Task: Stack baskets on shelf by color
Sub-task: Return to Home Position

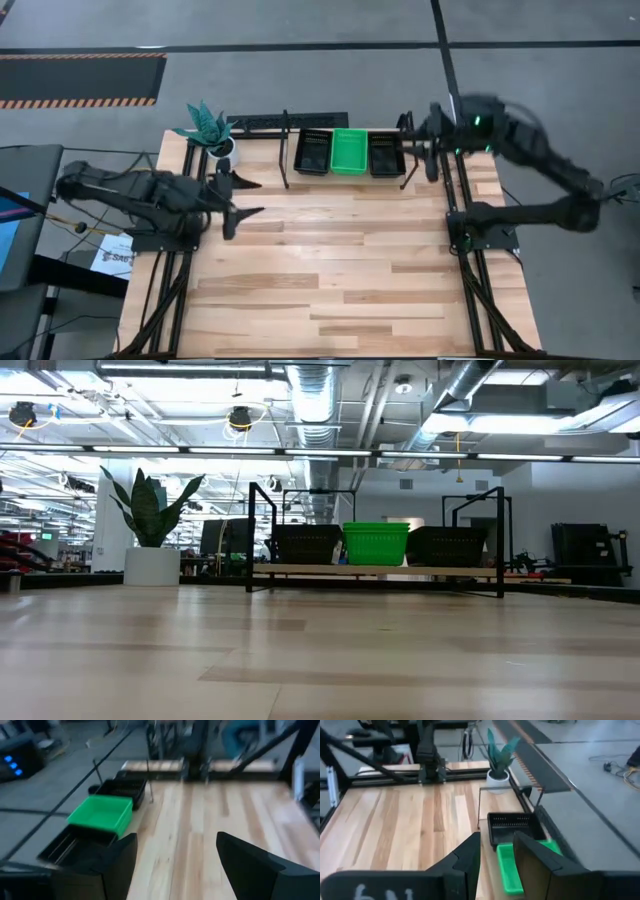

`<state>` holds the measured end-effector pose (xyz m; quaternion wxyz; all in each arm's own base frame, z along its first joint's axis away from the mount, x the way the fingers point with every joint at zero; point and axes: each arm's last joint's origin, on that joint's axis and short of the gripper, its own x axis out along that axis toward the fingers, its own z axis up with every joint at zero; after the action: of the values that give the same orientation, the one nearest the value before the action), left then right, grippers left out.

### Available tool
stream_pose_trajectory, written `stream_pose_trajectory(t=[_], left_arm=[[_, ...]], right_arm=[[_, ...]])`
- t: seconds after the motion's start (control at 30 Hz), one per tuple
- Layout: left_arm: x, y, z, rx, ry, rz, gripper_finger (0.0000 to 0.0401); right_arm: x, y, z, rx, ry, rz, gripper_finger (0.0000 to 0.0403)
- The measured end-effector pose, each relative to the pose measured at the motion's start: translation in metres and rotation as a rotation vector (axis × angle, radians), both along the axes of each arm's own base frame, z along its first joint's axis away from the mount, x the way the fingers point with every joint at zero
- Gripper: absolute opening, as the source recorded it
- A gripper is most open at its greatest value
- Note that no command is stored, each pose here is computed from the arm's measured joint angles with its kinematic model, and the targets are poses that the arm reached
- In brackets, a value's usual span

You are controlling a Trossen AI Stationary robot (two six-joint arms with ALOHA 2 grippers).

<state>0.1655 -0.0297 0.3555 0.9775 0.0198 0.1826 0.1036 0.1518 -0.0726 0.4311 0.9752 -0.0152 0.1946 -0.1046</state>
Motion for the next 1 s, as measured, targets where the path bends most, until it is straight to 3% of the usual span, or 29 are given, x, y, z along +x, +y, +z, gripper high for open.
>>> stream_pose_trajectory(t=[0.17,0.37,0.67,0.83,1.0], left_arm=[[-0.019,0.027,-0.022,-0.07,-0.1,0.018,0.0261],[-0.031,0.045,-0.074,-0.164,-0.147,0.08,0.0261],[-0.031,0.054,-0.154,-0.293,-0.276,0.078,0.0261],[-0.034,0.053,-0.182,-0.342,-0.338,0.073,0.0261],[-0.038,0.054,-0.198,-0.353,-0.342,0.107,0.0261]], right_arm=[[-0.015,0.005,-0.092,0.091,-0.114,-0.069,0.014],[-0.032,0.017,-0.163,0.217,-0.276,-0.098,0.014],[-0.043,0.034,-0.205,0.278,-0.469,-0.006,0.014],[-0.041,0.039,-0.219,0.3,-0.475,0.022,0.0142],[-0.038,0.042,-0.238,0.303,-0.452,-0.029,0.0139]])
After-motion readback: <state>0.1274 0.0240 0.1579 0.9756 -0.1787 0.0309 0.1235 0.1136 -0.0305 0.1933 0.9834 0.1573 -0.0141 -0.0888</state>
